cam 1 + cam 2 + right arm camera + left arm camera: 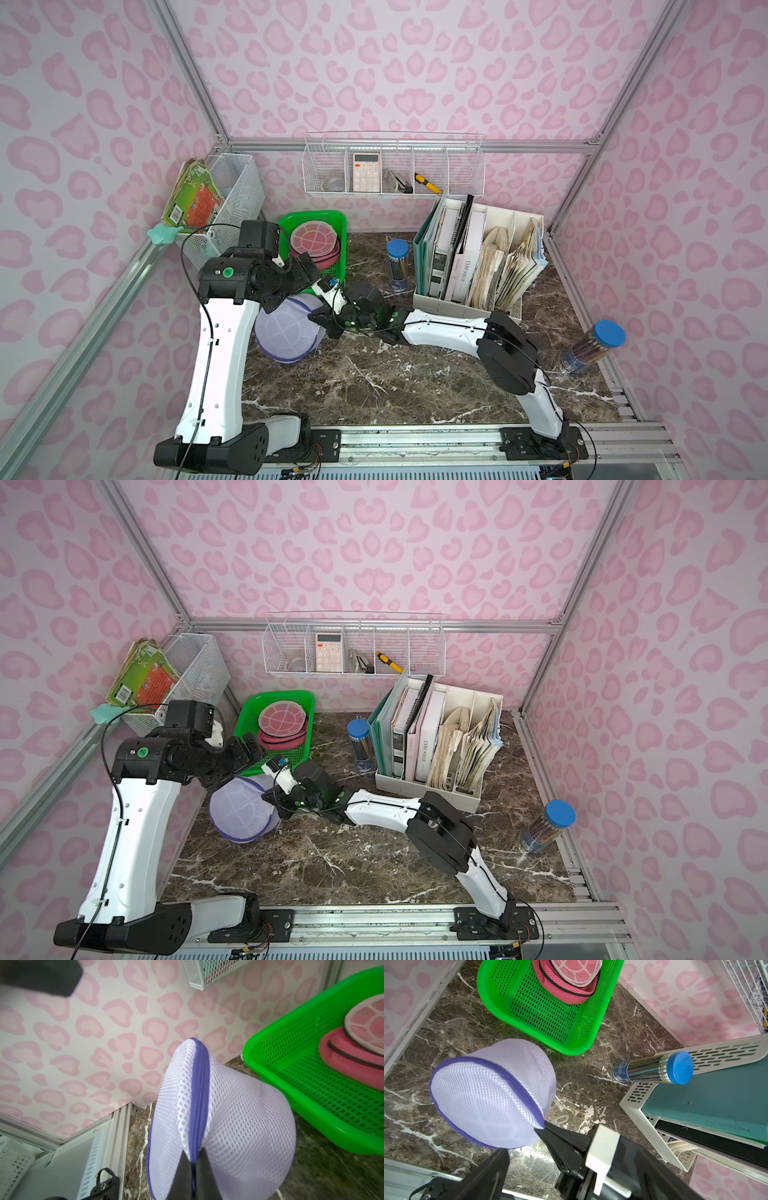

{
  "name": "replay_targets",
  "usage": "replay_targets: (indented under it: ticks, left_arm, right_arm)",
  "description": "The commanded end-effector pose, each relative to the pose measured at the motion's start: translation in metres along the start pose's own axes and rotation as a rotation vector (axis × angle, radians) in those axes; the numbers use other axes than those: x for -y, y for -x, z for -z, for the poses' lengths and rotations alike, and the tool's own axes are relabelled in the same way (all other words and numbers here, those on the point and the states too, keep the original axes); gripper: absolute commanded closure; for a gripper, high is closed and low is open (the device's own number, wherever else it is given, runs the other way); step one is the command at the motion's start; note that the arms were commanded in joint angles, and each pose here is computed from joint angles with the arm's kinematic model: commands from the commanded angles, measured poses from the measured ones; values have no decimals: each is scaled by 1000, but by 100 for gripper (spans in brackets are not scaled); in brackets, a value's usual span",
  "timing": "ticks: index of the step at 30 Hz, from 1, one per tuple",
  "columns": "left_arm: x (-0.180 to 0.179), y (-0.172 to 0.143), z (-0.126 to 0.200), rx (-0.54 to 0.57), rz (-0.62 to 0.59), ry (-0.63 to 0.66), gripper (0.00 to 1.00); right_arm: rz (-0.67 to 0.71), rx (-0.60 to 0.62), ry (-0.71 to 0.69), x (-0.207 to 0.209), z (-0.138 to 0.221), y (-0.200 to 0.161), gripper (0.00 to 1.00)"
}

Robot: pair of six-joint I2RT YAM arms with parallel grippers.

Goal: Turn the laundry bag inside out
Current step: Place the laundry bag at the center of the board.

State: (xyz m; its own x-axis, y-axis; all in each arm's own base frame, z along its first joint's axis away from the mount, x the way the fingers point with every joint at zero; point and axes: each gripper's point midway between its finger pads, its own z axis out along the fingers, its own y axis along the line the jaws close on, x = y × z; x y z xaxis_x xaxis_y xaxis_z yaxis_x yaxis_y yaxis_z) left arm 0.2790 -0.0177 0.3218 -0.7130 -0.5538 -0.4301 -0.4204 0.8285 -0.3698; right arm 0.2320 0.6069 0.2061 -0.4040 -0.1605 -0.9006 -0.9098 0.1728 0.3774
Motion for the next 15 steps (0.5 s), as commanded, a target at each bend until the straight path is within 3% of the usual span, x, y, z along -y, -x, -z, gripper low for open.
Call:
replay_targets:
  ticks: [1, 10, 11, 13, 15]
  left_arm:
    - [-2, -1, 0, 5, -4, 3, 1]
    - [-5, -8, -6, -18, -15, 3, 1]
    - [-5, -8, -6, -17, -18, 4, 1]
    - [-7, -7, -7, -15, -25, 11, 1]
    - [-6, -7, -7, -14, -35, 8, 1]
  right_arm:
    - [-55, 27, 89, -5, -17, 6, 100]
    - [-252, -107, 29, 51, -71, -58, 98]
    - [-276, -117, 28, 55, -71, -61, 89]
    - [-304, -120, 16, 60, -69, -62, 62]
    - [-281, -97, -4, 60, -62, -53, 48]
